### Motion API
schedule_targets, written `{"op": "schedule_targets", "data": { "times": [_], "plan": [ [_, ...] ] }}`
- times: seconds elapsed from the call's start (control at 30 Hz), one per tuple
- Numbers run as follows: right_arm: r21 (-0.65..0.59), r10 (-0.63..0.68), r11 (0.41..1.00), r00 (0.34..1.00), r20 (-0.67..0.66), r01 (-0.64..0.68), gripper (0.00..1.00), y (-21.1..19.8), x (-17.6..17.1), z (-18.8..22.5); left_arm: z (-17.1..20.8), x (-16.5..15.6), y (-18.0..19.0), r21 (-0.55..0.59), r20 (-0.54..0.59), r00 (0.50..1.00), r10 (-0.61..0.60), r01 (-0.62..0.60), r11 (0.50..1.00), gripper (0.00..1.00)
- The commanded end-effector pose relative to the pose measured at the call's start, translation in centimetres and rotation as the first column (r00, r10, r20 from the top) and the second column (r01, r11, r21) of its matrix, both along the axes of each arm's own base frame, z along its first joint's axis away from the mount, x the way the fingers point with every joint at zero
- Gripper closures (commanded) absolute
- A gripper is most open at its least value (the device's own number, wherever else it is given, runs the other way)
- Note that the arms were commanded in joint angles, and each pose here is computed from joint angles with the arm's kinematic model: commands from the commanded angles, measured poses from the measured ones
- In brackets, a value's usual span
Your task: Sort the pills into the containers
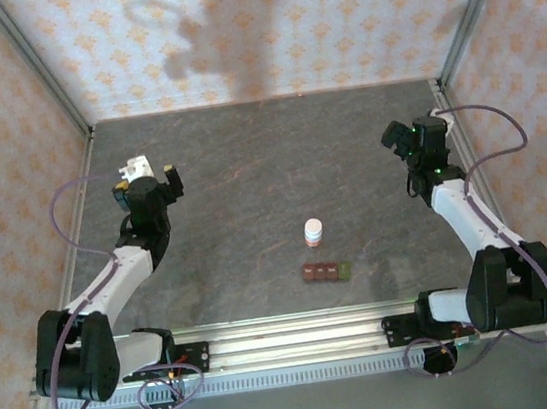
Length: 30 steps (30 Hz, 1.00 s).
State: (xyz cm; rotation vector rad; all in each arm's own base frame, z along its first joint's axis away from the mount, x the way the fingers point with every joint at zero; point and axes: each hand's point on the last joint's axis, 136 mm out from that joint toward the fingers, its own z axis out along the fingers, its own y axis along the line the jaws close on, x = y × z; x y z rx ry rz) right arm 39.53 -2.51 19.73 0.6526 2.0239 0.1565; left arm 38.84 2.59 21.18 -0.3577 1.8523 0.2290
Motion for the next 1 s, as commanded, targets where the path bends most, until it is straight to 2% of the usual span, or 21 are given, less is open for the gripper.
{"op": "schedule_targets", "data": {
  "times": [0.0,0.17,0.37,0.53,0.77,0.97],
  "plan": [
    [0.097,0.128,0.988,0.984,-0.123,-0.116,0.00,3.6,-3.1,-1.0,0.0,-1.6,-1.2,-0.064,-0.116,0.993,0.016,-0.024,0.998,0.00],
    [0.128,0.242,0.967,0.953,-0.182,-0.221,0.02,7.5,-6.7,-2.0,1.8,-2.6,-5.2,-0.149,-0.140,0.983,-0.121,0.100,0.984,0.00],
    [0.157,0.306,0.949,0.915,-0.263,-0.272,0.05,10.5,-11.1,-4.4,2.0,-5.2,-8.6,-0.243,-0.100,0.969,-0.226,0.197,0.950,0.00],
    [0.177,0.326,0.943,0.883,-0.339,-0.280,0.07,11.9,-14.5,-6.7,1.2,-7.1,-10.2,-0.282,-0.054,0.962,-0.266,0.241,0.929,0.00],
    [0.224,0.364,0.929,0.846,-0.390,-0.296,0.07,13.3,-18.6,-9.9,-0.8,-8.9,-10.6,-0.276,-0.066,0.961,-0.268,0.240,0.931,0.00],
    [0.271,0.392,0.914,0.828,-0.401,-0.301,0.07,14.8,-20.4,-12.1,-2.3,-9.5,-10.6,-0.257,-0.110,0.957,-0.268,0.234,0.938,0.00]
  ]
}}
